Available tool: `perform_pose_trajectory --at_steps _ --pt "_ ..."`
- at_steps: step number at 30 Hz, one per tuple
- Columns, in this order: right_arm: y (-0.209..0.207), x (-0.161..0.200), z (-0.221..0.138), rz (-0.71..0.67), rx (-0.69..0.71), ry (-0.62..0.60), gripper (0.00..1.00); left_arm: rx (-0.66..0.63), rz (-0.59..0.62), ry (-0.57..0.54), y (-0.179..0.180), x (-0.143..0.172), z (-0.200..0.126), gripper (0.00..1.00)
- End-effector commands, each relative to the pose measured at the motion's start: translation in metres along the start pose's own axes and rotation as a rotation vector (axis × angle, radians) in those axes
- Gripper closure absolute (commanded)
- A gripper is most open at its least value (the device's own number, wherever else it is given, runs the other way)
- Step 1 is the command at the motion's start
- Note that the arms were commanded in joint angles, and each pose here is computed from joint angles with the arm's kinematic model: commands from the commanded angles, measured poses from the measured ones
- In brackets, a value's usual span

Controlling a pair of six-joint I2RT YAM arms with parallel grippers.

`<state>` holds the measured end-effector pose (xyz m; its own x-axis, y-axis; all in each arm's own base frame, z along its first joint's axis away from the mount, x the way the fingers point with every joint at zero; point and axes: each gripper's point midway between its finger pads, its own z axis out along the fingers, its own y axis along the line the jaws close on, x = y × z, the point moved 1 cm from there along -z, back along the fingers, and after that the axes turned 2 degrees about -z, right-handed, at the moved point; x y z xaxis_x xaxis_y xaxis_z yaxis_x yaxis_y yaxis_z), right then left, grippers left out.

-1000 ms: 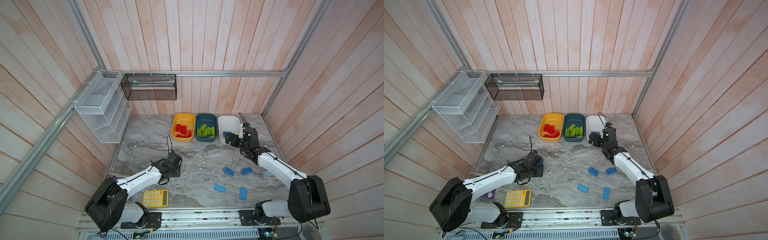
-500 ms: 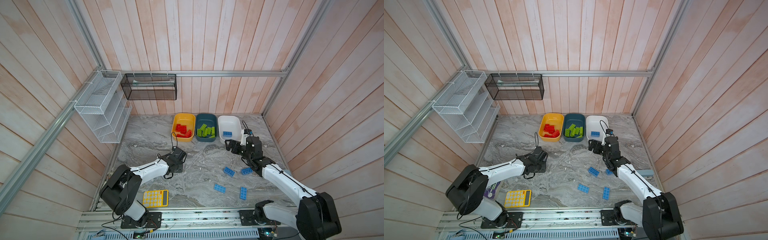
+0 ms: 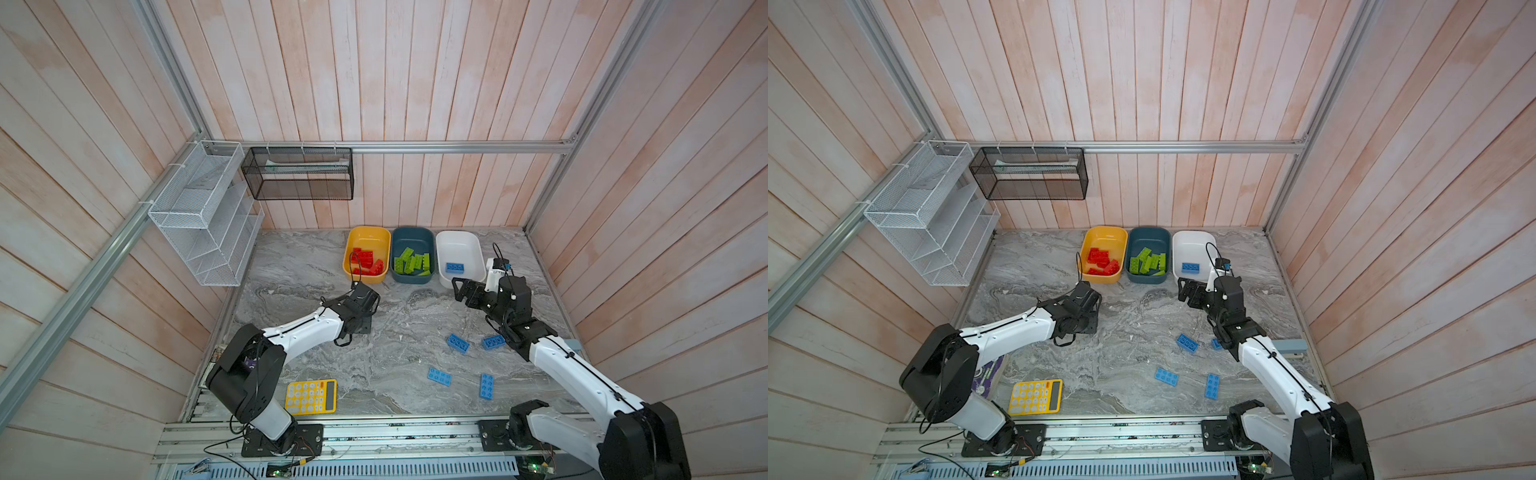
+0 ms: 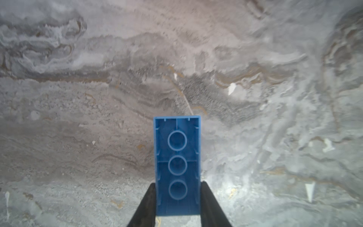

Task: Sort the legos into containers by color
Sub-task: Pick up the lego from the center of the table, then place the lego in the container.

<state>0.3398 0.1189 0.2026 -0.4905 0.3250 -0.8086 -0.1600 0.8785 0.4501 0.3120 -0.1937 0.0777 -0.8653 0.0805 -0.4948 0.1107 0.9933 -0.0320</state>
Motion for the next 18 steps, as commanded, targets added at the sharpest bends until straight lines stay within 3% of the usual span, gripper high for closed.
perform_pose_trajectory --at_steps 1,11,18 --pt "0.007 0.002 -0.005 0.016 -0.043 -0.020 0.05 0.073 0.076 -0.064 -0.026 -0.027 -0.019 0.76" --pt "0.004 -0.012 -0.032 0.036 -0.030 -0.131 0.06 0.296 0.193 -0.197 -0.111 -0.117 -0.039 0.76" --pt "0.006 -0.018 -0.054 0.036 -0.045 -0.196 0.05 0.432 0.259 -0.249 -0.173 -0.168 -0.030 0.76"
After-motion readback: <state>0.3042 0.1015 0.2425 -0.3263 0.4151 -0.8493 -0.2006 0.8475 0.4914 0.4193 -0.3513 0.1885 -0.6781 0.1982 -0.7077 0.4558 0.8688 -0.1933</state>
